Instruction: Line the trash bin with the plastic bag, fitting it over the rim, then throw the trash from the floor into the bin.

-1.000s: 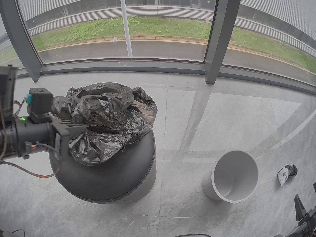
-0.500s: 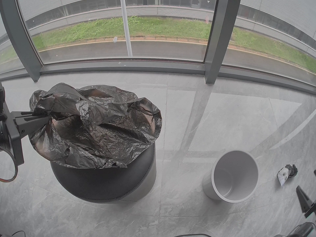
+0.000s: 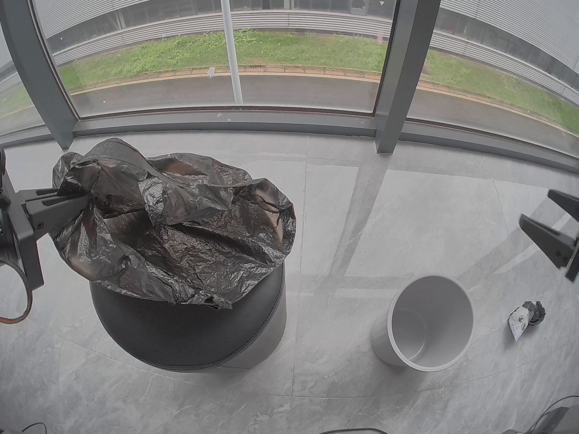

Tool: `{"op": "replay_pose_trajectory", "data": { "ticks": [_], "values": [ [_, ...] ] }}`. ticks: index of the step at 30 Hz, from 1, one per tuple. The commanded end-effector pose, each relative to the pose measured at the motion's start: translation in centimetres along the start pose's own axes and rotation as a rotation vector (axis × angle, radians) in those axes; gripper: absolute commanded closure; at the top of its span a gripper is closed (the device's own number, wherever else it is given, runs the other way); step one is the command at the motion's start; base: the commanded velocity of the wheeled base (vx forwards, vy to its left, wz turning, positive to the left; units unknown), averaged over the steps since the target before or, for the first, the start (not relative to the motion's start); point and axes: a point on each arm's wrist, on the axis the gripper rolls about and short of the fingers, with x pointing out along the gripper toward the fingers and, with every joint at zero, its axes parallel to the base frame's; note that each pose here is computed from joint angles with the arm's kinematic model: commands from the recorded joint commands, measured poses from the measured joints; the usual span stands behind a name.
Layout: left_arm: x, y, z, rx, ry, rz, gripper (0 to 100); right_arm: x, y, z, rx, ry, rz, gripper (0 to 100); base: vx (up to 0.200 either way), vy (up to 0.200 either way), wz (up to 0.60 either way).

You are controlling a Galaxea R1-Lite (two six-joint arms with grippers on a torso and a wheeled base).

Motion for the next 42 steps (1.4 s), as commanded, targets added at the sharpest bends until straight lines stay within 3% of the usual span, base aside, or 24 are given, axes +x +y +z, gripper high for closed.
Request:
{"op": "replay_pose_trajectory", "data": {
  "ticks": [1,7,13,19,37,38,42],
  "values": [
    [1.9,0.1,0.8,0.052,-0.175,0.057,100,30.7,11.0,-2.6,-0.091,0.097,0.453,0,0.0,0.0,0.0],
    [2.6,0.0,0.9,0.051,-0.215,0.068,100,32.4,11.8,-4.5,-0.11,-0.039,0.547,0,0.0,0.0,0.0],
    [2.8,0.0,1.0,0.051,-0.232,0.074,100,30.9,12.4,-8.1,-0.149,0.067,0.623,0,0.0,0.0,0.0],
    [3.3,0.1,1.7,0.061,-0.298,0.094,100,32.7,12.6,-8.2,-0.177,-0.008,0.609,0,0.0,0.0,0.0],
    [4.2,-0.4,0.3,0.069,-0.245,0.074,100,34.0,10.4,-7.4,-0.174,-0.093,0.543,0,0.0,0.0,0.0],
    [4.3,-0.5,0.2,0.069,-0.244,0.073,100,34.0,10.3,-7.6,-0.176,-0.115,0.54,100,0.0,0.0,0.0],
    [4.3,-0.5,0.2,0.069,-0.24,0.072,100,33.5,10.5,-7.8,-0.16,-0.125,0.56,100,0.0,0.0,0.0]
  ]
}}
